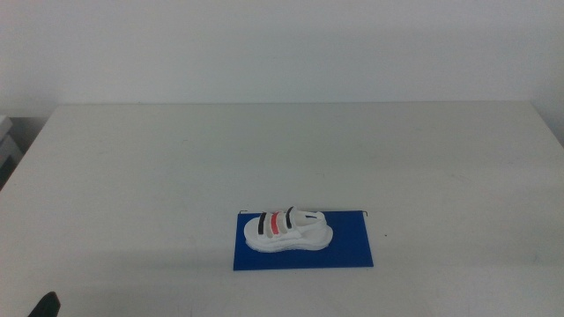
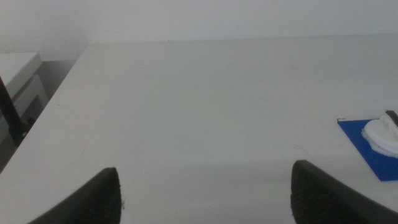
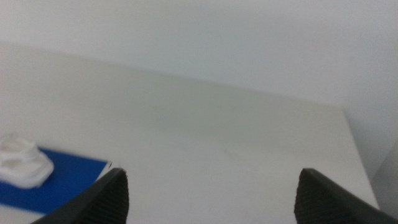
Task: Use one arm to grab the shoe from the table and place it on the mat.
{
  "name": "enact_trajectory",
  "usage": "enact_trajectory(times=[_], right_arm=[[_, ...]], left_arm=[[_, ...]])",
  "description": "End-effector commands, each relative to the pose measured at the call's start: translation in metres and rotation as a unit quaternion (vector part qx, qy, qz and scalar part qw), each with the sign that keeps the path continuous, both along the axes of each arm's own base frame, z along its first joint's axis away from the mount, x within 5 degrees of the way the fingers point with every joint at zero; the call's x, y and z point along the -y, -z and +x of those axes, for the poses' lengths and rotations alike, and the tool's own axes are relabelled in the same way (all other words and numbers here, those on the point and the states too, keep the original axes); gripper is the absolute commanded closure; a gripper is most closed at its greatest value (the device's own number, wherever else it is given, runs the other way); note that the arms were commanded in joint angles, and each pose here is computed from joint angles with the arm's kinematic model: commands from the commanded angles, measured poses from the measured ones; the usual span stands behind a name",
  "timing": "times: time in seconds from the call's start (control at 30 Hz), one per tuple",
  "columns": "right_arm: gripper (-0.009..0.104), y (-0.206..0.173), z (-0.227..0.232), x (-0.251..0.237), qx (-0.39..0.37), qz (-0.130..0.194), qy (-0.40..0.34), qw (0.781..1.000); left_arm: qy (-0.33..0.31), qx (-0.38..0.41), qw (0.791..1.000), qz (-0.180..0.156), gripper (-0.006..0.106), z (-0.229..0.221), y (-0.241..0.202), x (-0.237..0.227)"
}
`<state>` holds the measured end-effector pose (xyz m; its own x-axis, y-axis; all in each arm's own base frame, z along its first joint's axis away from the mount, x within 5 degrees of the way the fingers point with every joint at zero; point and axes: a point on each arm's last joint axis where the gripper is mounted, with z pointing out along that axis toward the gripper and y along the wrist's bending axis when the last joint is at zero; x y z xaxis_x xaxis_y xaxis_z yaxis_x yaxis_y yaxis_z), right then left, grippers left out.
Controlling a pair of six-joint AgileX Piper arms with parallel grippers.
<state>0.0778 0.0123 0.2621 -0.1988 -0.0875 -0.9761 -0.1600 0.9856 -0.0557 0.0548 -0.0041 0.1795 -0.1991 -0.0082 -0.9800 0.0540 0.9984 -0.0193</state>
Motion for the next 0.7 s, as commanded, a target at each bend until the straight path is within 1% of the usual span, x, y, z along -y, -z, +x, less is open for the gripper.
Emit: enact_trajectory(times=[0.0,0.13,0.27,0.53,0.67], right_arm=[[0.024,-0.009,-0.004,0.004,0.091,0.008,0.020,0.996],[0.024,0.008,-0.009,0.005,0.097,0.005,0.022,0.995],[0.024,0.028,-0.014,0.006,0.098,-0.018,0.022,0.995],[0.024,0.060,-0.023,0.006,0.113,-0.017,0.022,0.993],[0.024,0.068,-0.023,0.006,0.100,-0.018,0.021,0.995]], left_arm=[[-0.002,0.043,0.999,-0.008,0.007,0.001,-0.006,0.000],[-0.002,0.043,0.999,-0.008,0.007,0.001,-0.006,0.000],[-0.002,0.043,0.999,-0.008,0.007,0.001,-0.006,0.000],[-0.002,0.043,0.999,-0.008,0.007,0.001,-0.006,0.000],[-0.002,0.043,0.999,-0.008,0.007,0.001,-0.006,0.000]])
